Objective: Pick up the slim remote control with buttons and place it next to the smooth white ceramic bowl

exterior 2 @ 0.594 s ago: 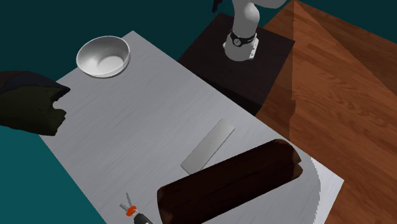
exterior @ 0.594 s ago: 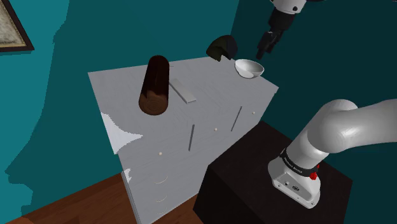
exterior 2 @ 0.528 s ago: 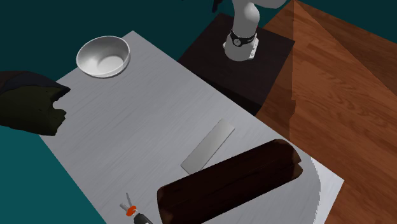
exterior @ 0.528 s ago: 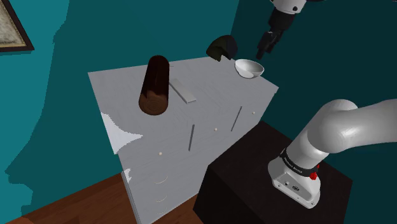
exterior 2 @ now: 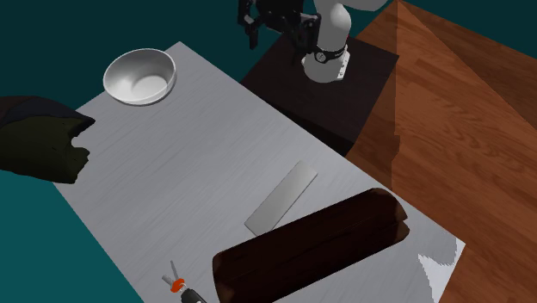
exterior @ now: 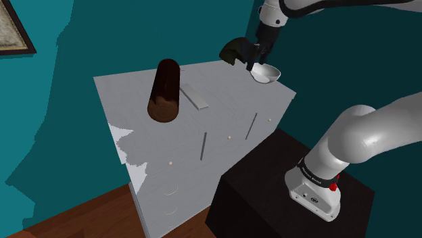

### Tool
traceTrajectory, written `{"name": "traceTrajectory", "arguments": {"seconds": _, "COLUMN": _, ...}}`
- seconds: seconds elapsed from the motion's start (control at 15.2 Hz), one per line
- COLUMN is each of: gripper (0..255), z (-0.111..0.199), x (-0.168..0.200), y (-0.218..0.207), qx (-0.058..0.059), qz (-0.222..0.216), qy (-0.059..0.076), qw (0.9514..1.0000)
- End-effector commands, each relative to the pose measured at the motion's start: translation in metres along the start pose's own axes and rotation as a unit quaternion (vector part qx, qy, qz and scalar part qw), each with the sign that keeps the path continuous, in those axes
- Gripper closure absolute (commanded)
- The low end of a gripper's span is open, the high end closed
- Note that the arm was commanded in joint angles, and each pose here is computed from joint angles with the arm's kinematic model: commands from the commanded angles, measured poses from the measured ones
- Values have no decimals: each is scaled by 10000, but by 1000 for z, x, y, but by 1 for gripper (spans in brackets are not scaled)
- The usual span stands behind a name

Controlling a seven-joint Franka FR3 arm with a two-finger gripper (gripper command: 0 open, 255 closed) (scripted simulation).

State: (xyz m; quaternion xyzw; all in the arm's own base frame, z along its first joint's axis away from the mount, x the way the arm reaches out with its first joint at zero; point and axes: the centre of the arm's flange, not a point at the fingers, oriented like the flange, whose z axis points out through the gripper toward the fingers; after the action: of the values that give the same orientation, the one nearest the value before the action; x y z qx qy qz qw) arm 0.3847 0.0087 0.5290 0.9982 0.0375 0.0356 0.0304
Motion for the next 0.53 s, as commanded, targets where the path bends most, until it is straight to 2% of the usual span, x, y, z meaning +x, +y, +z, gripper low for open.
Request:
{"name": "traceTrajectory", "arguments": {"seconds": 0.0, "gripper": 0, "z": 13, "x": 17, "y": -9, "qx": 20, "qz": 28, "qy": -24, "qw": 10000}}
{"name": "traceTrajectory", "arguments": {"seconds": 0.46, "gripper": 0, "z": 64, "x": 82, "y": -53, "qx": 86, "qz": 112, "qy": -122, "qw": 9998}}
